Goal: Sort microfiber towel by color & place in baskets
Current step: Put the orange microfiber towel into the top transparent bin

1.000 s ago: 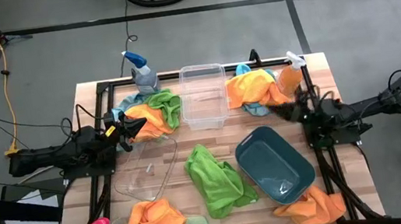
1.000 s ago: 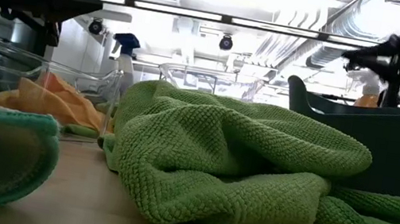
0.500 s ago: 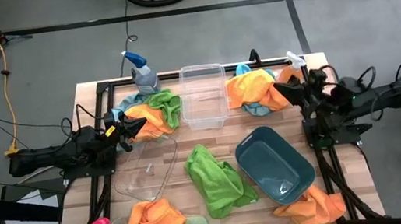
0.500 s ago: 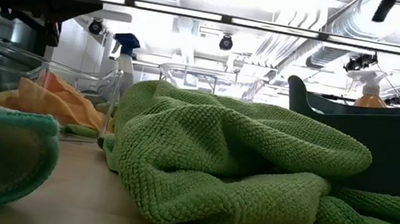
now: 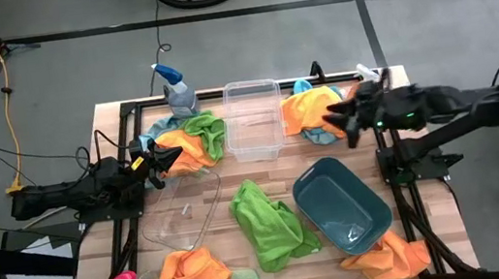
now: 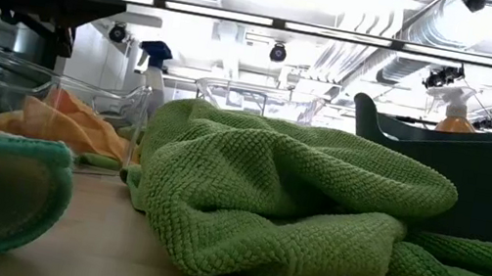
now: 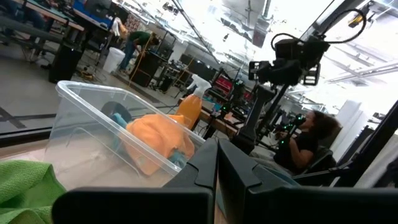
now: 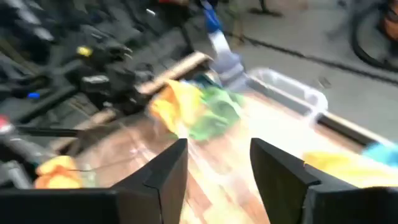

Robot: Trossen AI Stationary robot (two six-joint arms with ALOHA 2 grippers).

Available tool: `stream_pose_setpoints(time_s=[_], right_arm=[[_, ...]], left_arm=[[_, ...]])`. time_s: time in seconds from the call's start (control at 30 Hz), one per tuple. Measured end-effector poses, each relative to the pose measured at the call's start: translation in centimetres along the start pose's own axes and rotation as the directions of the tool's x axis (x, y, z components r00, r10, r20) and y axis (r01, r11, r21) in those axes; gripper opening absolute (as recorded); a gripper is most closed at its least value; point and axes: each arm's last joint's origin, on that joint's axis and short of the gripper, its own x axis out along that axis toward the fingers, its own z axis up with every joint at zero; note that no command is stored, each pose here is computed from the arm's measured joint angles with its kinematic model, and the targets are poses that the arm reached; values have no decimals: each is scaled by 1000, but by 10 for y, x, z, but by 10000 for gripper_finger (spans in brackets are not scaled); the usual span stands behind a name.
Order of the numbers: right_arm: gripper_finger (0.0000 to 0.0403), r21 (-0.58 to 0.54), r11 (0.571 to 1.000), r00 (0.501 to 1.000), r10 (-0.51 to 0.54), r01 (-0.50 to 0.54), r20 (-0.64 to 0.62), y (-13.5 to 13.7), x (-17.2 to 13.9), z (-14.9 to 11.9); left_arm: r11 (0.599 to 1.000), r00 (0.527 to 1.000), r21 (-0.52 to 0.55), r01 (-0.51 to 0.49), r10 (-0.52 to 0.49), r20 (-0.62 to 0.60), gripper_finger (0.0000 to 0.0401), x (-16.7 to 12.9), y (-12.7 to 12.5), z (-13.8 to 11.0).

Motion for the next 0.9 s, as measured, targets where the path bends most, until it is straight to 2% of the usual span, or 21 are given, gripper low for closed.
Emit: stream_pose_setpoints(time_s=[0.1,0.23,0.37,0.5,0.57,0.67,0.77,0.9], right_arm=[[178,131,982,991,-132,136,-34,2,20,0],[178,257,901,935,-320,350,-151,-6,49,-3],[178,269,768,808,-506,581,-300,-22,74,-16],[178,292,574,644,-658,765,-392,-41,92,-39],[178,314,499,589,-692,808,-417,-49,100,-51],[178,361,412,542,-716,837,-441,-62,110,-68],[178,435,351,536,-722,829,-437,-76,119,-79],[178,515,304,545,-725,801,-420,-95,129,-87]], left_arm=[[1000,1000,0,0,0,0,1,0,0,0],[1000,1000,0,0,0,0,1,0,0,0],[1000,1000,0,0,0,0,1,0,0,0],[1000,1000,0,0,0,0,1,0,0,0],[1000,1000,0,0,0,0,1,0,0,0],[1000,1000,0,0,0,0,1,0,0,0],[1000,1000,0,0,0,0,1,0,0,0],[1000,1000,0,0,0,0,1,0,0,0]])
